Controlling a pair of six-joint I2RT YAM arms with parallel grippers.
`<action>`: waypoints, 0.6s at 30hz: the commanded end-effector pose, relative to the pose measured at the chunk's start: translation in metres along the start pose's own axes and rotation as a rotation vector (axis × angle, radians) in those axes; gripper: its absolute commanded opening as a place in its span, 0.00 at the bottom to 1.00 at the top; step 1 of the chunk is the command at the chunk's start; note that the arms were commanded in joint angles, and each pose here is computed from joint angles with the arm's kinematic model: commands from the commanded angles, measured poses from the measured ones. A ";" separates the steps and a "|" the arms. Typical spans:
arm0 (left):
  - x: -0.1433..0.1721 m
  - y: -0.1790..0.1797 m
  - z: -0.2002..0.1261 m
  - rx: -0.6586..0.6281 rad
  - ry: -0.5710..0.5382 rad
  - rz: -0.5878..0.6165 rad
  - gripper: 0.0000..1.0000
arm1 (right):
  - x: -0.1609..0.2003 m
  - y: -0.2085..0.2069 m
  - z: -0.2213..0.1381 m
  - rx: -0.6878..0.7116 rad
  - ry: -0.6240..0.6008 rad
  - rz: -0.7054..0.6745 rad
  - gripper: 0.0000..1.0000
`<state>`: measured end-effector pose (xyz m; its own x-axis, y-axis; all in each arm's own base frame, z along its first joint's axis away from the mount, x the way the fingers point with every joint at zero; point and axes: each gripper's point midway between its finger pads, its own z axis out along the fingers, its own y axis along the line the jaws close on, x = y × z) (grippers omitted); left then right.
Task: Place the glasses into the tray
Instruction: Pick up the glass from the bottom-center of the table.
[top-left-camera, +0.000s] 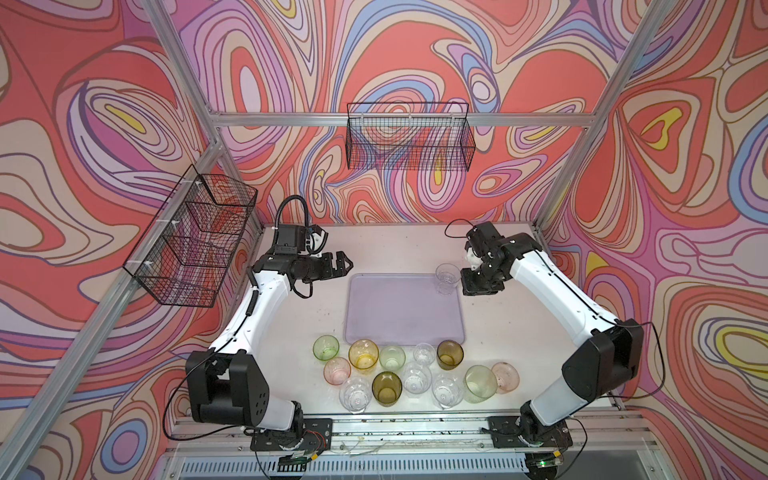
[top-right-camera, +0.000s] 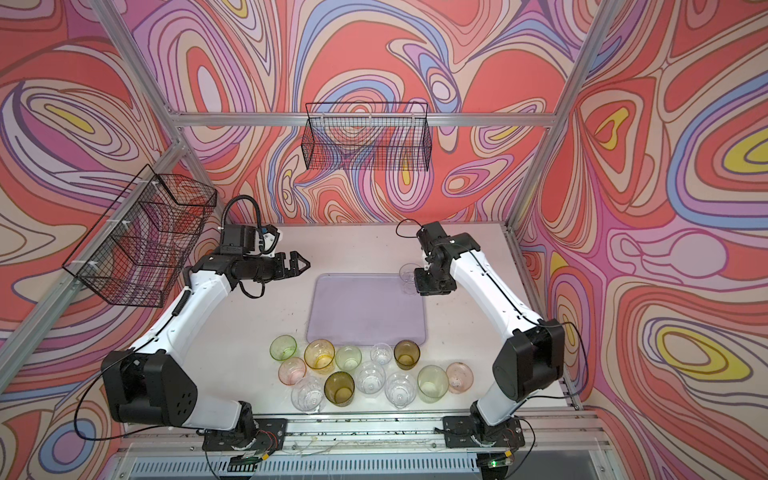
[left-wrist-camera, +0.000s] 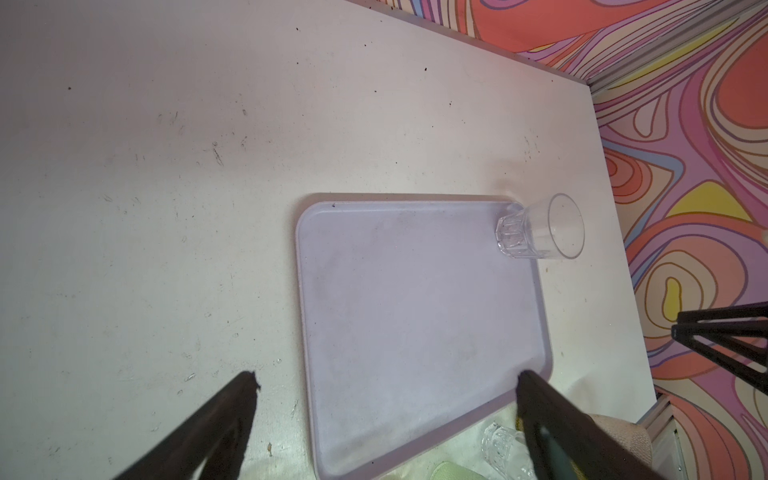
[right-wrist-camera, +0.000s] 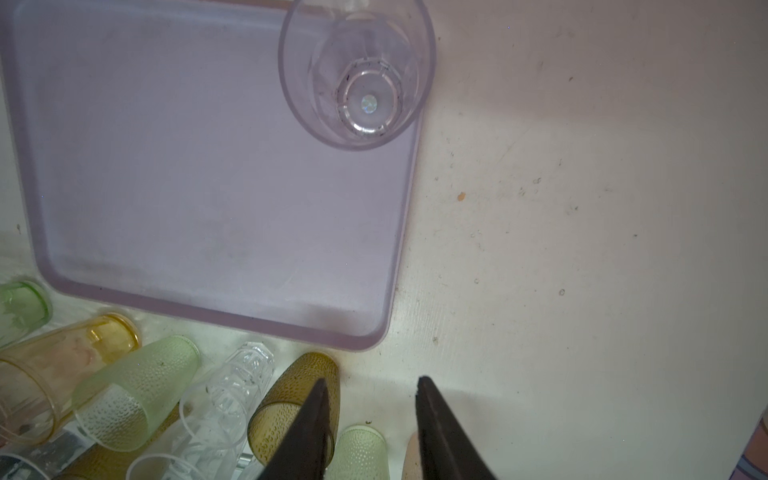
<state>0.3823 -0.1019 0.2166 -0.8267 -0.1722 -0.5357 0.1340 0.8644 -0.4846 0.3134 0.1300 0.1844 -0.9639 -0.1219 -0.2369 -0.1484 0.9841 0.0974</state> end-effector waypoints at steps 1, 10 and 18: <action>-0.003 -0.006 -0.004 0.014 0.010 -0.001 1.00 | 0.018 0.016 -0.006 -0.048 0.005 -0.062 0.39; -0.003 -0.007 -0.007 0.014 0.003 0.003 1.00 | 0.057 0.046 0.005 -0.123 0.070 -0.151 0.42; -0.003 -0.007 -0.006 0.016 0.001 -0.001 1.00 | 0.082 0.049 0.020 -0.105 0.124 -0.164 0.40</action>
<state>0.3821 -0.1029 0.2175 -0.8271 -0.1721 -0.5351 0.1374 0.8612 -0.4893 0.2366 0.1695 0.1484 -0.9448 -0.3056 -0.1178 -0.3219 0.9329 0.1616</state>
